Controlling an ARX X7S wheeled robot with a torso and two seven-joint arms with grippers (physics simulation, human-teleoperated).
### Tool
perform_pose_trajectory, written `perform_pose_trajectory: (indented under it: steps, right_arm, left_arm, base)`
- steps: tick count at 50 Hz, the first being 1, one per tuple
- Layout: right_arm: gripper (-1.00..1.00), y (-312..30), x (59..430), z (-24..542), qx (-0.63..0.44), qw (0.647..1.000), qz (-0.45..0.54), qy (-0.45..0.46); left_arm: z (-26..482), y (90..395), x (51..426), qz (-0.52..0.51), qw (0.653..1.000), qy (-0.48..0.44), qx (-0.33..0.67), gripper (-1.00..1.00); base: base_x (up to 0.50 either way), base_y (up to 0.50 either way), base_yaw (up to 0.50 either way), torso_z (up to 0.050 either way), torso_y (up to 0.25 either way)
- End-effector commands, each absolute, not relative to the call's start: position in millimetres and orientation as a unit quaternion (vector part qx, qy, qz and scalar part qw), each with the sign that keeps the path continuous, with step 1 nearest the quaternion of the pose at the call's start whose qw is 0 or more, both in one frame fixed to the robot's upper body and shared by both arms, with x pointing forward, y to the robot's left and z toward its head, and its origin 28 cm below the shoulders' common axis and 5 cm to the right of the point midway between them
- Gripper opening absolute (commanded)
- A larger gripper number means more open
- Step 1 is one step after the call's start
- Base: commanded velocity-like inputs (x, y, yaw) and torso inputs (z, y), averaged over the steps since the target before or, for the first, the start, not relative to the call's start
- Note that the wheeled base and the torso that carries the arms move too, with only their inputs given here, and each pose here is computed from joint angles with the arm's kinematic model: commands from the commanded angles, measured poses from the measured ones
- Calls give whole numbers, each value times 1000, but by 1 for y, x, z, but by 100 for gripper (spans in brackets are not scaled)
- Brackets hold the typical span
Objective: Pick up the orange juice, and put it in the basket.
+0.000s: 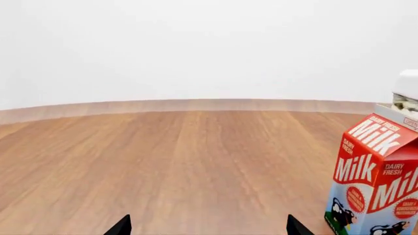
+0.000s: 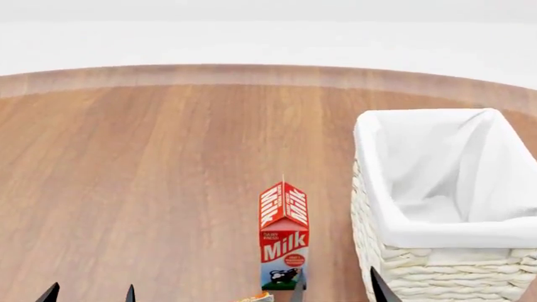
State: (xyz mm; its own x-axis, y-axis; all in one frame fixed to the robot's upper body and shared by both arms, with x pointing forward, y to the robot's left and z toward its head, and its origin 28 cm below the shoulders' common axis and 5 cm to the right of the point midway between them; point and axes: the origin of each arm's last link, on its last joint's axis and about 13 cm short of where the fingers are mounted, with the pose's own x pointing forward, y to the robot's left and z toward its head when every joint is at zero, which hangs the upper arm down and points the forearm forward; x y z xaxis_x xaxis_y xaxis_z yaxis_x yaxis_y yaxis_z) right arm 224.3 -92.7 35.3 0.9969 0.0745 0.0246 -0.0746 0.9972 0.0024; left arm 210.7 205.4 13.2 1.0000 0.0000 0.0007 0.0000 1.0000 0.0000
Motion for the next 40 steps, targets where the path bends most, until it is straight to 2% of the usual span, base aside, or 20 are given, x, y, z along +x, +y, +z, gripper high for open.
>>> perform_pose_trajectory:
  steps: [1,25,40]
  right_arm:
    - [100,-90,216,44,6,999,50,-14]
    - [100,-86,164,40,-31,993,102,-41]
    - [100,-80,152,26,-28,992,120,-29]
  left_arm:
    - [13,205,211,0,1000,0,0,100]
    - [13,205,211,0,1000,0,0,100]
    - [13,205,211,0,1000,0,0,100]
  base:
    - [0,0,0,0,0]
    - [0,0,0,0,0]
    - [0,0,0,0,0]
